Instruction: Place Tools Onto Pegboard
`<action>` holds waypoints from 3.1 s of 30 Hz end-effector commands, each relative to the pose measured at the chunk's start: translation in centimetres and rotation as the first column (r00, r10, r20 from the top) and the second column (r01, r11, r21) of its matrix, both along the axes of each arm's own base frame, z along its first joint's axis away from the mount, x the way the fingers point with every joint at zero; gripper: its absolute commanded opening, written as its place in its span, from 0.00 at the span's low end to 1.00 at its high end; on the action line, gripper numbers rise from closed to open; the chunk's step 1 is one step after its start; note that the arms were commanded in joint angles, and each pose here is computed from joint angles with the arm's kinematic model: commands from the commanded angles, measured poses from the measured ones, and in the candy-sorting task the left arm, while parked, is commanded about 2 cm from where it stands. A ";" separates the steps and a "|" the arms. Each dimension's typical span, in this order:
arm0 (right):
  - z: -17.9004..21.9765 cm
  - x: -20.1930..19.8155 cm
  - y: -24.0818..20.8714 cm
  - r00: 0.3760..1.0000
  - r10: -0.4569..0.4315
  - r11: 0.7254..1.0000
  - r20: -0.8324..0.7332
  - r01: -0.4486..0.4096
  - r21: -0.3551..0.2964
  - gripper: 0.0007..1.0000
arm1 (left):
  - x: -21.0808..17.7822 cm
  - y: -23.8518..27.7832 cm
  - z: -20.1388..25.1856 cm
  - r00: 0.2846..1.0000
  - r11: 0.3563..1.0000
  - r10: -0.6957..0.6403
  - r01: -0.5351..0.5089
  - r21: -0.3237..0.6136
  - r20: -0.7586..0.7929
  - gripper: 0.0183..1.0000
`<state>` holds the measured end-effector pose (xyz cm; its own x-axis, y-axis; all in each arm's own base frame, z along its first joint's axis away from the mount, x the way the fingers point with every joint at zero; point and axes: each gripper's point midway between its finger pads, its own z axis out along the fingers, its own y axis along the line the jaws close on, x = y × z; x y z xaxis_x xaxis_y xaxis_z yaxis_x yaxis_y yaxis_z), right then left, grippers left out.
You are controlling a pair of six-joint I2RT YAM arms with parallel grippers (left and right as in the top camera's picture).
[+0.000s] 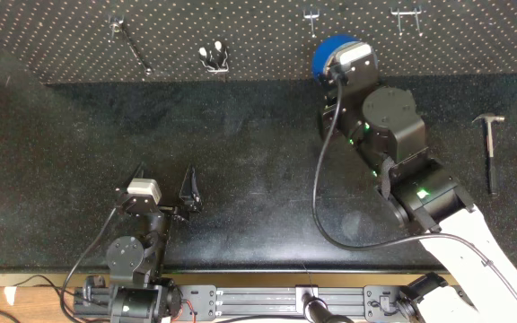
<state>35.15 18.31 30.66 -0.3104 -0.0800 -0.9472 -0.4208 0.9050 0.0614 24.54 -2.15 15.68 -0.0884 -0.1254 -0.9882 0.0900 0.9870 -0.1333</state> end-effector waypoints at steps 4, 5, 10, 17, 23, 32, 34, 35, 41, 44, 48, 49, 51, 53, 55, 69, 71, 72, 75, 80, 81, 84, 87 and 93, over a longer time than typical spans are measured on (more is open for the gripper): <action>0.3 4.8 3.4 0.980 0.045 0.996 0.194 -0.030 -0.080 0.07 | 0.0 0.0 -0.1 1.000 1.000 0.000 0.000 0.013 0.000 1.00; -0.3 5.8 3.5 0.979 0.027 0.996 0.204 -0.009 -0.090 0.07 | 0.0 0.0 -0.1 1.000 1.000 0.000 0.000 0.013 0.000 1.00; -5.0 9.3 4.4 0.983 -0.025 0.992 0.182 0.047 -0.116 0.07 | 0.0 0.0 -0.1 1.000 1.000 0.000 0.000 0.013 0.000 1.00; -6.7 10.6 4.1 0.981 -0.072 0.987 0.181 0.096 -0.128 0.27 | 0.0 0.0 -0.1 1.000 1.000 0.000 0.000 0.013 0.000 1.00; -6.7 4.5 3.6 1.000 0.016 0.984 -0.026 -0.020 -0.179 0.74 | 0.0 0.0 -0.1 1.000 1.000 0.000 0.000 0.013 0.000 1.00; -16.1 -8.9 -24.3 0.503 -0.580 0.815 -0.641 0.362 -0.453 0.98 | 0.0 0.0 -0.1 1.000 1.000 0.000 0.000 0.013 0.000 1.00; -16.4 -10.0 -28.7 0.489 -0.618 0.782 -0.615 0.310 -0.540 0.98 | 0.0 0.0 -0.1 1.000 1.000 0.000 0.000 0.013 0.000 1.00; -16.8 -10.7 -30.7 0.473 -0.627 0.774 -0.619 0.285 -0.566 0.98 | 0.0 0.0 -0.1 1.000 1.000 0.000 0.000 0.013 0.000 1.00; -22.8 -10.7 -34.8 0.435 -0.482 0.876 -0.760 0.255 -0.410 0.98 | 0.0 0.0 -0.1 1.000 1.000 0.000 0.000 0.013 0.000 1.00; -25.3 -10.5 -35.5 0.423 -0.433 0.901 -0.796 0.226 -0.370 0.98 | 0.0 0.0 -0.1 1.000 1.000 0.000 0.000 0.013 0.000 1.00; -27.1 -9.5 -36.4 0.443 -0.426 0.904 -0.789 0.189 -0.383 0.98 | 0.0 0.0 -0.1 1.000 1.000 0.000 0.000 0.013 0.000 1.00; -27.4 -9.5 -36.5 0.452 -0.420 0.906 -0.787 0.159 -0.393 0.98 | 0.0 0.0 -0.1 1.000 1.000 0.000 0.000 0.013 0.000 1.00; -27.8 -9.2 -36.8 0.469 -0.412 0.907 -0.781 0.127 -0.402 0.98 | 0.0 0.0 -0.1 1.000 1.000 0.000 0.000 0.013 0.000 0.99; -28.3 -9.1 -37.3 0.464 -0.427 0.898 -0.776 0.118 -0.424 0.98 | 0.0 0.0 -0.1 1.000 1.000 0.000 0.000 0.013 0.000 1.00; -28.7 -9.2 -37.4 0.464 -0.418 0.900 -0.781 0.090 -0.427 0.98 | 0.0 0.0 -0.1 1.000 1.000 0.000 0.000 0.013 0.000 1.00; -27.0 -6.8 -35.5 0.590 -0.330 0.939 -0.737 0.127 -0.319 0.07 | 0.0 0.0 -0.1 1.000 1.000 0.000 0.000 0.013 0.000 1.00; -18.6 -3.9 -33.5 0.771 -0.337 0.939 -0.540 0.234 -0.253 0.07 | 0.0 0.0 -0.1 1.000 1.000 0.000 0.000 0.013 0.000 1.00; -14.3 -3.0 -31.7 0.829 -0.350 0.933 -0.437 0.266 -0.243 0.08 | 0.0 0.0 -0.1 1.000 1.000 0.000 0.000 0.013 0.000 1.00; -5.2 -0.7 -22.8 0.960 -0.224 0.960 -0.166 0.188 -0.206 0.07 | 0.0 0.0 -0.1 1.000 1.000 0.000 0.000 0.013 0.000 1.00; -6.6 2.0 -18.6 0.971 -0.144 0.977 -0.190 0.109 -0.184 0.07 | 0.0 0.0 -0.1 1.000 1.000 0.000 0.000 0.013 0.000 1.00; -7.5 2.3 -18.7 0.966 -0.144 0.978 -0.213 0.105 -0.182 0.07 | 0.0 0.0 -0.1 1.000 1.000 0.000 0.000 0.013 0.000 1.00; -9.4 3.4 -17.7 0.962 -0.111 0.981 -0.250 0.065 -0.184 0.07 | 0.0 0.0 -0.1 1.000 1.000 0.000 0.000 0.013 0.000 1.00; -10.6 3.9 -17.6 0.954 -0.108 0.982 -0.280 0.057 -0.183 0.07 | 0.0 0.0 -0.1 1.000 1.000 0.000 0.000 0.013 -0.001 1.00; -11.9 3.7 -17.6 0.940 -0.105 0.983 -0.324 0.049 -0.179 0.98 | 0.0 0.0 -0.1 1.000 1.000 0.000 0.000 0.013 0.000 1.00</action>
